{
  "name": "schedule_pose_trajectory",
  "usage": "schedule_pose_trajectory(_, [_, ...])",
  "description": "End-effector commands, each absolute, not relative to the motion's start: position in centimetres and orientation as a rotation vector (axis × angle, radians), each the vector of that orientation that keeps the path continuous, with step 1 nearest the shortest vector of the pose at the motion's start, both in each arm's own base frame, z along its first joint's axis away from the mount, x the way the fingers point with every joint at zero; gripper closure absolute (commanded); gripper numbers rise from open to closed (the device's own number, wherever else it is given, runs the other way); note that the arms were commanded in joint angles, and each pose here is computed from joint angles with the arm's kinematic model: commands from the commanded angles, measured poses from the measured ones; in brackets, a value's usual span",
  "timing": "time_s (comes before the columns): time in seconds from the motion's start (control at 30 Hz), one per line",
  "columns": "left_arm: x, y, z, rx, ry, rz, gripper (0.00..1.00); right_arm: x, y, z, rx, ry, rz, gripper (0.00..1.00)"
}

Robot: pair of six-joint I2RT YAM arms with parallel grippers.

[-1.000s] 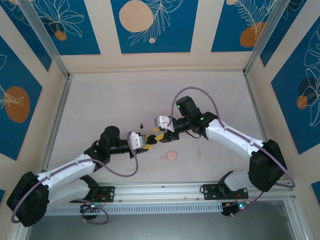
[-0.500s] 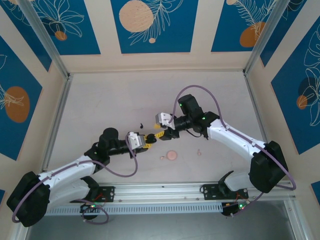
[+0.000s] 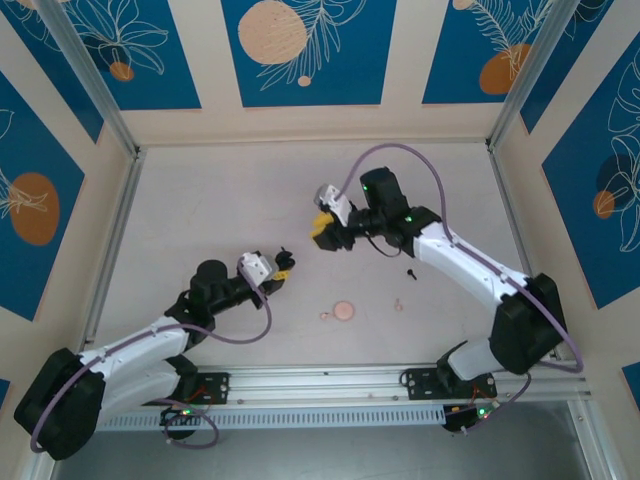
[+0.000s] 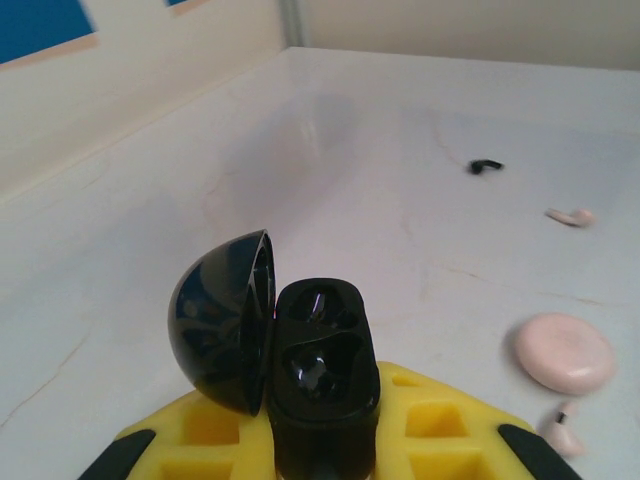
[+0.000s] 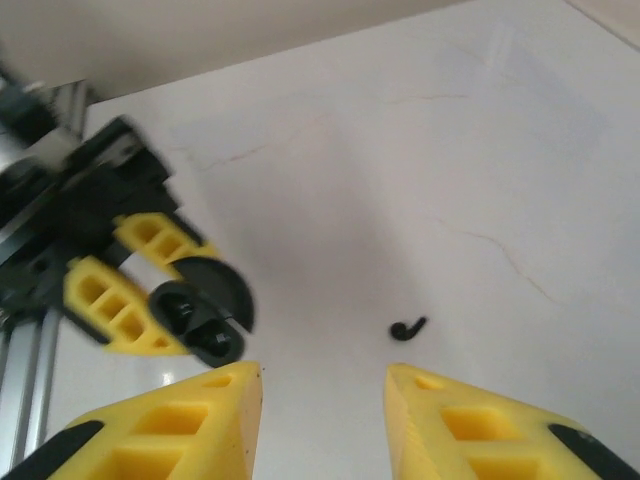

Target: Insert wireless bluetooth earbuds into charging case

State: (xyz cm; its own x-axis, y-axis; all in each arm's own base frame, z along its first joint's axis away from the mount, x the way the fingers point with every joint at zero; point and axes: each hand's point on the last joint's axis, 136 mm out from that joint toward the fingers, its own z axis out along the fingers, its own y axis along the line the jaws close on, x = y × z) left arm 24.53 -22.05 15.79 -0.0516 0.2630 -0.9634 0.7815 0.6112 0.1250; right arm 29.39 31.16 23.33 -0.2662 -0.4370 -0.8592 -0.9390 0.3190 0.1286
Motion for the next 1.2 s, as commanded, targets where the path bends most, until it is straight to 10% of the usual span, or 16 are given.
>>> schedule_pose_trajectory(0.0, [26.4, -19.6, 16.1, 0.69, 1.689, -0.484, 0.86, 31.0, 31.2, 20.8, -1.064, 2.141, 0.849, 0.61])
schedule_pose_trajectory(1.17, [28.0, -11.5, 16.7, 0.273, 1.776, -0.387, 0.86, 35.4, 42.5, 5.4, -1.38, 2.454, 0.963, 0.5])
